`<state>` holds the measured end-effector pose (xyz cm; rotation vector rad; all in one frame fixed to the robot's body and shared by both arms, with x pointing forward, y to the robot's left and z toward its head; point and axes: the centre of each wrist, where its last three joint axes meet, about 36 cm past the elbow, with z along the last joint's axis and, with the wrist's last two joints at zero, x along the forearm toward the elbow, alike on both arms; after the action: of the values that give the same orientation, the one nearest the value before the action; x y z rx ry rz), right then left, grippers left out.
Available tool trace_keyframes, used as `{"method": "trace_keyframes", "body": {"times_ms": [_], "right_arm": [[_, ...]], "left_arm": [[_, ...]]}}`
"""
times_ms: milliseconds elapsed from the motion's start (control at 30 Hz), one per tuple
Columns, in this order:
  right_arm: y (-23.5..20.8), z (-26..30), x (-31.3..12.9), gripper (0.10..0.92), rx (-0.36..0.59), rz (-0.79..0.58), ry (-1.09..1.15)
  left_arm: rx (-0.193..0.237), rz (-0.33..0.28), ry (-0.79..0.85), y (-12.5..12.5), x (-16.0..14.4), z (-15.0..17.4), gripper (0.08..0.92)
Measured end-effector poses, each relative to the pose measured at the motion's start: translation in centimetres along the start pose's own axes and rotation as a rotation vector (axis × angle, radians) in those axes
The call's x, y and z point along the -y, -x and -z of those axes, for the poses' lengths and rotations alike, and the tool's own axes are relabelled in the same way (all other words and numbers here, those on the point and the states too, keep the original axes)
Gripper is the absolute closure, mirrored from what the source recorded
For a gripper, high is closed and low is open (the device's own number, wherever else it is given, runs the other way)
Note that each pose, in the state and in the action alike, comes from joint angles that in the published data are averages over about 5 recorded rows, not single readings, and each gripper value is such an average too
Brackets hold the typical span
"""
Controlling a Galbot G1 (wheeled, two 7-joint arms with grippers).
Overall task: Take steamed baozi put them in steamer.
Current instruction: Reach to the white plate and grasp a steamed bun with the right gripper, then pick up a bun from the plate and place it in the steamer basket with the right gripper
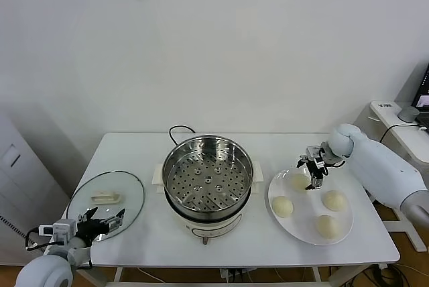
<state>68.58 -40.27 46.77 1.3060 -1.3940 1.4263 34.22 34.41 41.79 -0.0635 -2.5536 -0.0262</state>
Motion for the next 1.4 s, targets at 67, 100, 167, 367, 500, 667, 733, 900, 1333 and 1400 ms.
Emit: {"method": "trace_keyframes", "body": {"times_ms": [67,100,167,367,500,667,733,900,1333,1400], "right_arm": [[0.3,0.2,0.0,0.296,0.000,0.005,0.000],[0.4,0.2,0.0,0.315,-0.001,0.008,0.000],[0.7,0.3,0.0,0.364,-0.001,0.013,0.002],[1.3,0.3,-0.1,0.448,-0.003,0.030,0.004],[1.2,0.3,0.0,0.516,-0.002,0.034,0.002],[0.5,0.5,0.3,0.546,0.000,0.031,-0.009],[-0.2,0.7,0.6,0.547,0.003,0.026,-0.020],[-3.5,1.5,1.9,0.545,0.021,0.002,-0.071],[-17.3,7.4,9.2,0.536,0.135,-0.110,-0.386],[-18.6,8.8,10.3,0.534,0.156,-0.121,-0.459]], "left_arm": [[0.000,0.000,0.000,0.0,0.0,0.0,0.177],[-0.001,0.000,0.000,0.0,0.0,0.0,0.177],[-0.001,0.000,-0.001,0.0,0.0,-0.1,0.177],[-0.002,0.001,0.000,0.0,0.0,-0.1,0.177],[-0.001,0.001,0.001,0.0,0.0,-0.1,0.177],[-0.003,0.003,0.001,0.0,-0.1,-0.1,0.177],[-0.004,0.005,0.001,0.0,-0.1,-0.1,0.177],[-0.007,0.007,0.001,0.0,0.0,-0.1,0.177],[-0.014,0.008,0.005,-0.3,0.1,-0.3,0.177],[-0.015,0.008,0.005,-0.3,0.1,-0.4,0.177]]}}
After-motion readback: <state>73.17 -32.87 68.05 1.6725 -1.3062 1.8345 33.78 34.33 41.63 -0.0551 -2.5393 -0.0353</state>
